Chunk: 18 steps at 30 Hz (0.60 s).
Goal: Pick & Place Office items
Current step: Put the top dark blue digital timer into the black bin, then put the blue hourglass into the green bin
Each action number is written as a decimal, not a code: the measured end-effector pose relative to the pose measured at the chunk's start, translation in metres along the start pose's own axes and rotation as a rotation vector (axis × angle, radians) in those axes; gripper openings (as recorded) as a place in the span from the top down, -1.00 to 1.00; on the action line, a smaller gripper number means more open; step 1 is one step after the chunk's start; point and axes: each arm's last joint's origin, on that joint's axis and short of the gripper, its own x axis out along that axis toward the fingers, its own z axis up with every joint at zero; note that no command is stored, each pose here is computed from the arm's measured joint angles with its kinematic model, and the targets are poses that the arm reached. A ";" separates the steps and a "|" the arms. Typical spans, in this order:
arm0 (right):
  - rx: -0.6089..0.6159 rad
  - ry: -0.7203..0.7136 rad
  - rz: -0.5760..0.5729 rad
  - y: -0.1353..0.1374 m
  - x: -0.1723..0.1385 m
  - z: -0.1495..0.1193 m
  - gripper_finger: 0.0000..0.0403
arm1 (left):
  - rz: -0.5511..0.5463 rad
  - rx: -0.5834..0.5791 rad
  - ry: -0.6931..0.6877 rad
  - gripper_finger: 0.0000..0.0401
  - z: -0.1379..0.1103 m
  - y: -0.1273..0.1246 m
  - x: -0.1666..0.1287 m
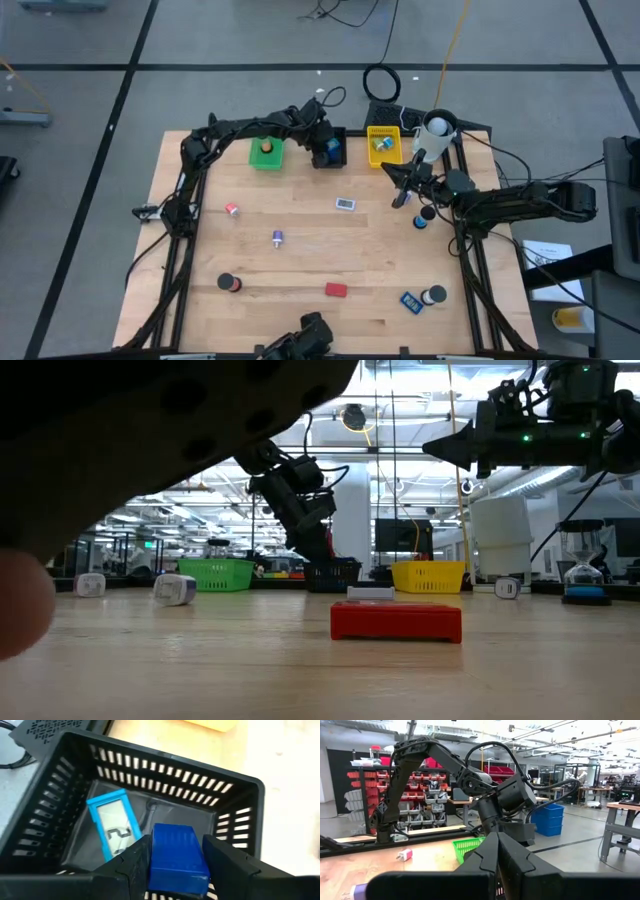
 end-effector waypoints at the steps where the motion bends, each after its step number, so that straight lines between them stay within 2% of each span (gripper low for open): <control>1: 0.000 0.000 0.000 0.000 0.000 0.000 1.00 | 0.007 0.000 0.003 0.10 0.000 -0.001 0.000; 5: -0.001 0.000 0.000 0.000 0.000 0.000 1.00 | 0.030 0.005 0.015 0.02 0.001 -0.005 0.002; 13: -0.003 0.000 0.000 0.000 0.000 0.000 0.99 | 0.074 0.069 0.076 -0.34 0.001 -0.013 0.003; 16: -0.004 0.000 -0.001 0.000 0.000 0.000 1.00 | 0.108 0.117 0.145 -0.35 0.004 -0.017 -0.003; 18: -0.015 -0.007 -0.003 0.000 0.000 0.001 1.00 | 0.123 0.130 0.197 -0.26 0.007 -0.021 -0.011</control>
